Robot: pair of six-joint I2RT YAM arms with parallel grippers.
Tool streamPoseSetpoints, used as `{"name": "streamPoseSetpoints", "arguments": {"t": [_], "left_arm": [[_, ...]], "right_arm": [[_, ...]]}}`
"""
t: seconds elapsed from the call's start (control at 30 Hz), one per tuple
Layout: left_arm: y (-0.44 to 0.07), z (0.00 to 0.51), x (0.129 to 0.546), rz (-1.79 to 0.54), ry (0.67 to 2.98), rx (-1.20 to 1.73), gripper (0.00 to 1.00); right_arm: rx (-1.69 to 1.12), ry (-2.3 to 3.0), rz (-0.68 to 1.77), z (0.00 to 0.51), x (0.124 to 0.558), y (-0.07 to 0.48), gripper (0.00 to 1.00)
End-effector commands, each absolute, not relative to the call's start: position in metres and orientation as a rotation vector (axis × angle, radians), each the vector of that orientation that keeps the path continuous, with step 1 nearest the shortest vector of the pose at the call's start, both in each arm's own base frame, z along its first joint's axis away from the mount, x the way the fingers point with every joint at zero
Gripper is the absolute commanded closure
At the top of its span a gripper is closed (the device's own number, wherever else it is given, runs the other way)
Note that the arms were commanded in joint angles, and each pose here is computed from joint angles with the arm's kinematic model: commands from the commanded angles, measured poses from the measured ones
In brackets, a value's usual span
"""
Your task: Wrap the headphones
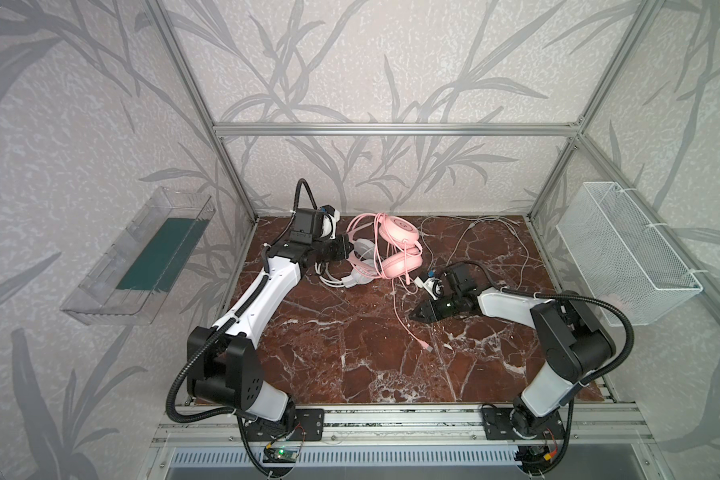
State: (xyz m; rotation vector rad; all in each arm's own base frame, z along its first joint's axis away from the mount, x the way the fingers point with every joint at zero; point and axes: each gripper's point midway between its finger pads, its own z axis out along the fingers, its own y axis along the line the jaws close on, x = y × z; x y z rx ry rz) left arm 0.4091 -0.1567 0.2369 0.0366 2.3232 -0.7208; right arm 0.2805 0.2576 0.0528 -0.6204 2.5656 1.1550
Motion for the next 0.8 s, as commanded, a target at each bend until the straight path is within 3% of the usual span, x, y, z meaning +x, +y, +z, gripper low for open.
{"name": "streamPoseSetpoints", "arguments": {"t": [0.0, 0.23, 0.43, 0.77], "left_arm": [[-0.165, 0.270, 0.408, -0.818, 2.217, 0.044, 1.00], [-0.161, 0.268, 0.407, -0.811, 2.214, 0.024, 1.00], [-0.160, 0.272, 0.407, -0.829, 2.200, 0.006, 1.00], [-0.161, 0.278, 0.402, -0.866, 2.201, 0.025, 1.00]], "right_arm": [[-0.629, 2.602, 1.082, 0.048, 0.278, 0.254, 0.55], [-0.748, 2.605, 0.927, 0.048, 0.273, 0.271, 0.54], [-0.644, 2.473, 0.788, 0.059, 0.293, 0.261, 0.55], [-0.662, 2.184, 0.876, 0.102, 0.335, 0.253, 0.46]]}}
